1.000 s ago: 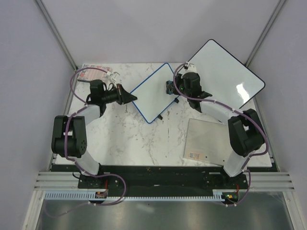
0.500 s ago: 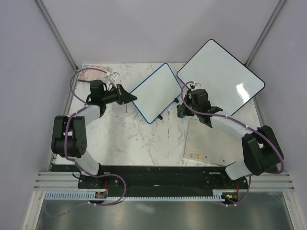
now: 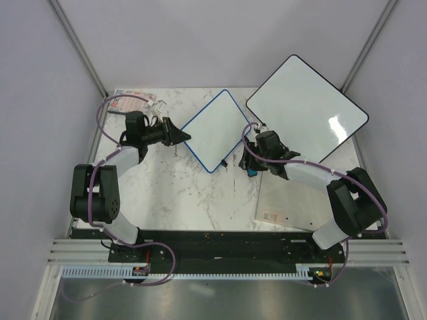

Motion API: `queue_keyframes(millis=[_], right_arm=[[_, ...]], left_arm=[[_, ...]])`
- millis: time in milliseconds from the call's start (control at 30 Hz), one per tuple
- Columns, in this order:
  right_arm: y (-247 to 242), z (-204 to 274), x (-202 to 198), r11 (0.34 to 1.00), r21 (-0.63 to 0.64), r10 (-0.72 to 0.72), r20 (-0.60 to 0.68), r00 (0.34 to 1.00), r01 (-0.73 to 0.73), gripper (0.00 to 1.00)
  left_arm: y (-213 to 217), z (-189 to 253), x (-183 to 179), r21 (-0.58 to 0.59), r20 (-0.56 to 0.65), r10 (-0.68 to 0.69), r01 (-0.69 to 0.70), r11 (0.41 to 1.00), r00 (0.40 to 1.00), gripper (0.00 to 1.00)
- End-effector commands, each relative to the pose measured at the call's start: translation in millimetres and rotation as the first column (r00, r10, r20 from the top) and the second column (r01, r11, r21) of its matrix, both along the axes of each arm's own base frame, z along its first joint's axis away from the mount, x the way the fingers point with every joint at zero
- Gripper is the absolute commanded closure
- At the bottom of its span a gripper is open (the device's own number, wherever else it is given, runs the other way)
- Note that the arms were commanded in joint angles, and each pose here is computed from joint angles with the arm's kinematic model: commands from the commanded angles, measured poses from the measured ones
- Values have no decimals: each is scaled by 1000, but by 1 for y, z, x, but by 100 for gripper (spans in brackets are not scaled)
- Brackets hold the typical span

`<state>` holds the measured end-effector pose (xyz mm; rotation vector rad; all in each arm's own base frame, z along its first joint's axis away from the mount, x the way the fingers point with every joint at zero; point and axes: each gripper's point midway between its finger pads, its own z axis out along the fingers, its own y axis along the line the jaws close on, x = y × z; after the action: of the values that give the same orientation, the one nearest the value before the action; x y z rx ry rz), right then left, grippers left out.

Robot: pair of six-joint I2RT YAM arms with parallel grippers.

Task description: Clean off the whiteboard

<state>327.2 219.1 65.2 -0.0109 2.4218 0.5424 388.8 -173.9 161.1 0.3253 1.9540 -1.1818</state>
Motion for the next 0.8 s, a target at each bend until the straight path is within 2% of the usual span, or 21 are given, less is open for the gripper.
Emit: queue_keyframes(millis=[0, 67, 267, 333, 400, 533, 767], right_arm=[[2, 7, 9, 1000, 2, -16, 31, 999, 16, 39], [-2, 7, 14, 999, -14, -38, 44, 998, 38, 36], [-16, 2, 45, 989, -101, -99, 110, 989, 111, 38], [-20, 5, 57, 982, -123, -122, 143, 982, 140, 41], [-21, 1, 65, 979, -141, -123, 157, 980, 145, 43], [-26, 1, 79, 977, -117, -158, 181, 971, 181, 43], [-32, -3, 101, 985, 14, -171, 150, 974, 171, 43]], left_arm=[[-2, 24, 0, 18, 102, -23, 22, 1000, 995, 71], [-1, 25, 0, 22, 107, -19, 17, 1000, 994, 69], [4, 20, 0, 54, 103, 2, -8, 999, 995, 61], [4, 19, -1, 60, 101, 3, -9, 998, 995, 50], [4, 20, -3, 64, 109, 4, -11, 998, 994, 27], [7, 19, -5, 83, 108, 14, -23, 996, 994, 27], [20, 34, -8, 131, 132, 100, -118, 984, 986, 24]])
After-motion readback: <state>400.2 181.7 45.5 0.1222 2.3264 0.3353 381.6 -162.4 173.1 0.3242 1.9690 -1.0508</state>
